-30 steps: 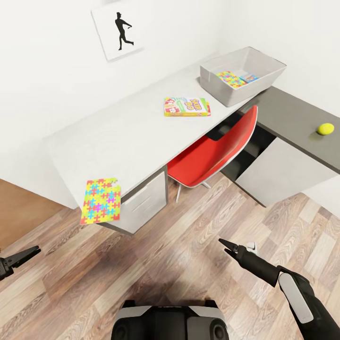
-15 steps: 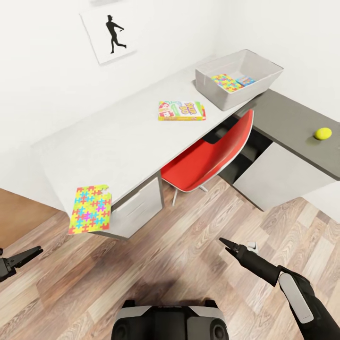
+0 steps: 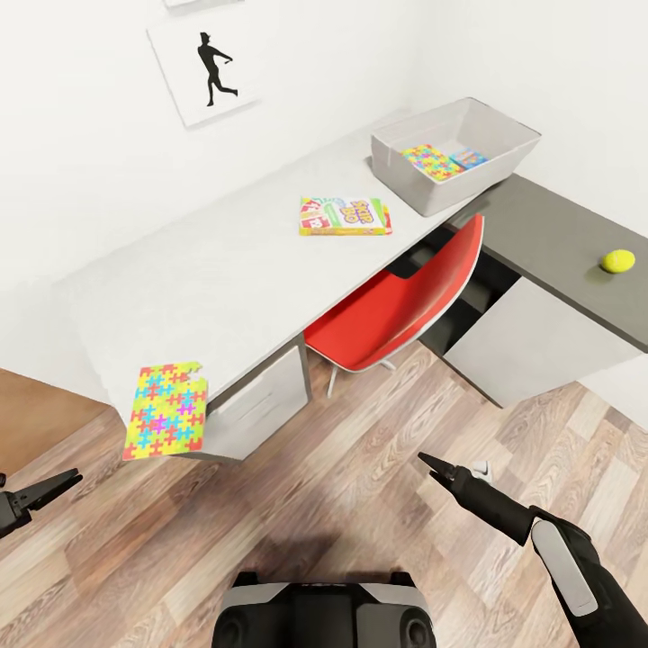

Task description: Put all the toys in the child's room - the three board games (two on the bed and one on the table), the two jigsaw puzzles on the table, and the tennis ball on the table - inside the toy box on the table in the child's room.

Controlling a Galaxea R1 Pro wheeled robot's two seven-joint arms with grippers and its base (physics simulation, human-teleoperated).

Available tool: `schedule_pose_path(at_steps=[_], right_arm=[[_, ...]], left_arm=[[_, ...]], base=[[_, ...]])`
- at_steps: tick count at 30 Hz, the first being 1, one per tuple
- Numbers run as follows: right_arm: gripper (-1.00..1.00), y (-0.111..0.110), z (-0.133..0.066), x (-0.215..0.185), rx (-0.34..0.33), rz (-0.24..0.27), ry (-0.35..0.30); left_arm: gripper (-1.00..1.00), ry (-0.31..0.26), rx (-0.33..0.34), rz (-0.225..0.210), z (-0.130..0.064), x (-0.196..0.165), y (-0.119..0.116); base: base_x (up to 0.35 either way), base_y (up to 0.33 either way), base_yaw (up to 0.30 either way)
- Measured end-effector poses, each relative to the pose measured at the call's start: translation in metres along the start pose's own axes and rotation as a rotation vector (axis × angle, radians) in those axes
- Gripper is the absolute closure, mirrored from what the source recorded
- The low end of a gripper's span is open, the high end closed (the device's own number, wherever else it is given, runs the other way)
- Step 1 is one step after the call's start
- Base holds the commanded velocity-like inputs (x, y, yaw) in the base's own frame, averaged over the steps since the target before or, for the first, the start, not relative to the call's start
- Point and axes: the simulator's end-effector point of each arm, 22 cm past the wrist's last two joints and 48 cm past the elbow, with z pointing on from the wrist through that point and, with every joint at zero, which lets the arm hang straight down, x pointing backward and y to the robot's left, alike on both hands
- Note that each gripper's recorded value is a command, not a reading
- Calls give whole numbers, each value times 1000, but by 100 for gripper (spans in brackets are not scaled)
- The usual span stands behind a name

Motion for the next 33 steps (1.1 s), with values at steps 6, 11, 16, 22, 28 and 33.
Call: schedule_pose_path(at_steps=[6, 11, 16, 22, 28, 33], right_arm=[[-100, 0, 0, 0, 1, 0, 0], [-100, 0, 0, 0, 1, 0, 0], [-100, -1, 0, 0, 2, 0, 1], [-100, 0, 0, 0, 1, 0, 0], [-100, 0, 0, 0, 1, 0, 0], [-100, 0, 0, 0, 2, -1, 1]], left_arm=[[-100, 0, 0, 1, 0, 0, 0], [-100, 0, 0, 2, 0, 0, 0], [-100, 0, 0, 2, 0, 0, 0], [-100, 0, 0, 1, 0, 0, 0], [-100, 0, 0, 0, 0, 0, 0], [-100, 0, 0, 0, 0, 0, 0]], base=[[81, -61, 0], [26, -20, 0], [10, -8, 0], [3, -73, 0], [1, -205, 0], [0, -94, 0]])
